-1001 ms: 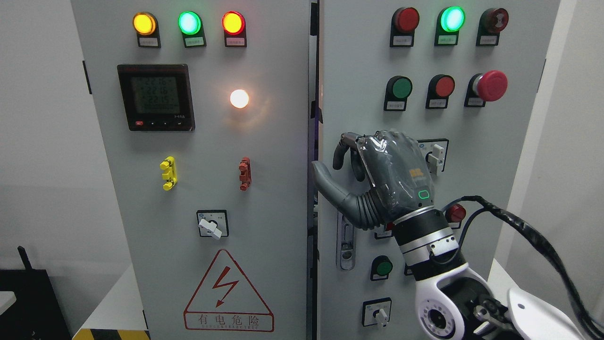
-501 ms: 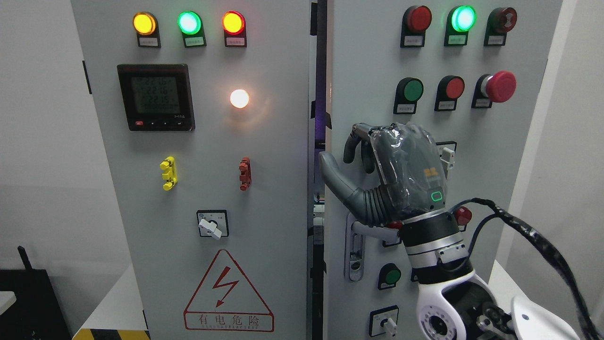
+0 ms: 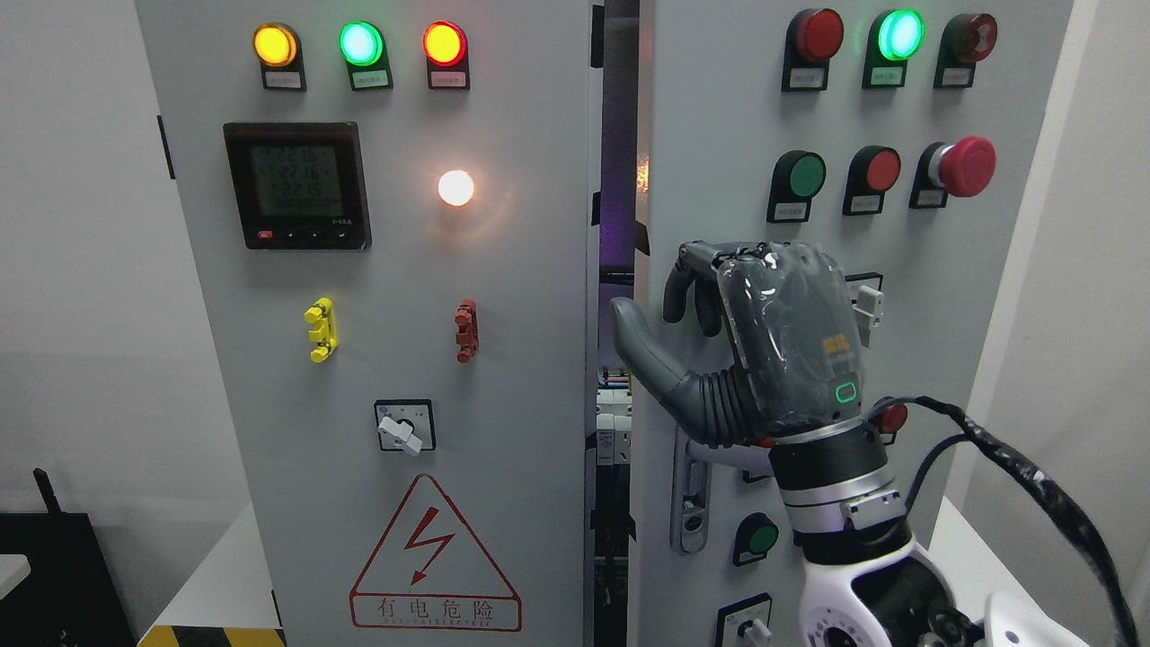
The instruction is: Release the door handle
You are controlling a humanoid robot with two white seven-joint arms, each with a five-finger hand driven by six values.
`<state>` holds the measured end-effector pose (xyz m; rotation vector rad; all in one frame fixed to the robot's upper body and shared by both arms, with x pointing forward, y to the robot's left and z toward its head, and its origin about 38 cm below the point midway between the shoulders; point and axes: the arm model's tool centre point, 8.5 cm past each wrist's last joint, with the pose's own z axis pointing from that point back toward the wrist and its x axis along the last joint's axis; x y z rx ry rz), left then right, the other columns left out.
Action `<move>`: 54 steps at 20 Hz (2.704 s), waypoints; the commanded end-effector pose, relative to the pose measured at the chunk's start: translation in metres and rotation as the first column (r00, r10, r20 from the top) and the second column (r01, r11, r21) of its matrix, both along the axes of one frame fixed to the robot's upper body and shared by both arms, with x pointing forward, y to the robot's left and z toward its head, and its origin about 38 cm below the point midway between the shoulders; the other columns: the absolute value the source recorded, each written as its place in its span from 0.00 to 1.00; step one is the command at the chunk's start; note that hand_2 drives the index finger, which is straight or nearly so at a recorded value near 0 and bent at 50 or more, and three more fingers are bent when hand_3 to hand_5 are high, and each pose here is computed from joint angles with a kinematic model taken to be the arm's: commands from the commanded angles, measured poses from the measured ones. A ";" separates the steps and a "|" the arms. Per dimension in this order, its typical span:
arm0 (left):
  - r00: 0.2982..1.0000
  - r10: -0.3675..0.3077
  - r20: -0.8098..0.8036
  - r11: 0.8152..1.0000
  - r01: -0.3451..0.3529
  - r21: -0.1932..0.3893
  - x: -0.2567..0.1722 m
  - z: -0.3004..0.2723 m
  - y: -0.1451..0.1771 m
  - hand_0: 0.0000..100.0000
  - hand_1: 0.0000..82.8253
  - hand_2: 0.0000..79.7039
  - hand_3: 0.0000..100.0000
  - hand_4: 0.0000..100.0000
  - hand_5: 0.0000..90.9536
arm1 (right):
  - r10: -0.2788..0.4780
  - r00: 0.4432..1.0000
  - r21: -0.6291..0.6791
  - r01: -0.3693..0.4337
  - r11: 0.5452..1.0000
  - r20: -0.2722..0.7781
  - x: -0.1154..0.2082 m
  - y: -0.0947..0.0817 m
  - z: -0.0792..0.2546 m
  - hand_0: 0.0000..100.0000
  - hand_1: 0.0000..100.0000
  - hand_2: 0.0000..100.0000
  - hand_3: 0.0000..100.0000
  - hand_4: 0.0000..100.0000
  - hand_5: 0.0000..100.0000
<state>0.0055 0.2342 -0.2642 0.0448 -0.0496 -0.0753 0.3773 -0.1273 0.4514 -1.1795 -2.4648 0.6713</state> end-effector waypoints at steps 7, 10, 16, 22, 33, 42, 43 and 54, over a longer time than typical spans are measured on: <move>1.000 0.002 -0.007 1.000 -0.001 0.001 -0.001 0.000 0.000 0.12 0.47 0.00 0.00 0.00 0.00 | -0.055 0.981 0.145 0.028 0.989 0.187 -0.031 -0.025 0.035 0.42 0.27 0.80 1.00 0.99 1.00; 1.000 0.002 -0.007 1.000 -0.001 0.001 -0.001 0.000 0.000 0.12 0.47 0.00 0.00 0.00 0.00 | -0.060 0.969 0.170 0.019 0.985 0.238 -0.036 -0.027 0.042 0.41 0.27 0.82 1.00 1.00 1.00; 1.000 0.002 -0.007 1.000 -0.001 0.001 -0.001 0.000 0.000 0.12 0.47 0.00 0.00 0.00 0.00 | -0.096 0.934 0.228 0.016 0.974 0.344 -0.048 -0.036 0.055 0.42 0.27 0.84 1.00 1.00 1.00; 1.000 0.002 -0.007 1.000 -0.001 0.001 -0.001 0.000 0.000 0.12 0.47 0.00 0.00 0.00 0.00 | -0.150 0.907 0.329 0.014 0.944 0.393 -0.055 -0.058 0.072 0.43 0.27 0.84 1.00 1.00 1.00; 1.000 0.002 -0.007 1.000 -0.001 0.001 -0.001 0.000 0.000 0.12 0.47 0.00 0.00 0.00 0.00 | -0.271 0.846 0.384 0.087 0.919 0.459 -0.066 -0.100 0.088 0.45 0.25 0.86 1.00 1.00 1.00; 1.000 0.002 -0.007 1.000 -0.001 0.001 -0.001 0.000 0.000 0.12 0.47 0.00 0.00 0.00 0.00 | -0.467 0.751 0.414 0.281 0.866 0.467 -0.081 -0.177 0.090 0.47 0.26 0.86 1.00 1.00 1.00; 1.000 0.002 -0.007 1.000 -0.001 0.001 -0.001 0.000 0.000 0.12 0.47 0.00 0.00 0.00 0.00 | -0.489 0.747 0.411 0.313 0.856 0.451 -0.081 -0.187 0.082 0.47 0.26 0.87 1.00 1.00 1.00; 1.000 0.002 -0.007 1.000 -0.001 0.001 -0.001 0.000 0.000 0.12 0.47 0.00 0.00 0.00 0.00 | -0.760 0.650 0.426 0.680 0.597 0.029 -0.102 -0.316 -0.066 0.49 0.25 0.86 1.00 1.00 1.00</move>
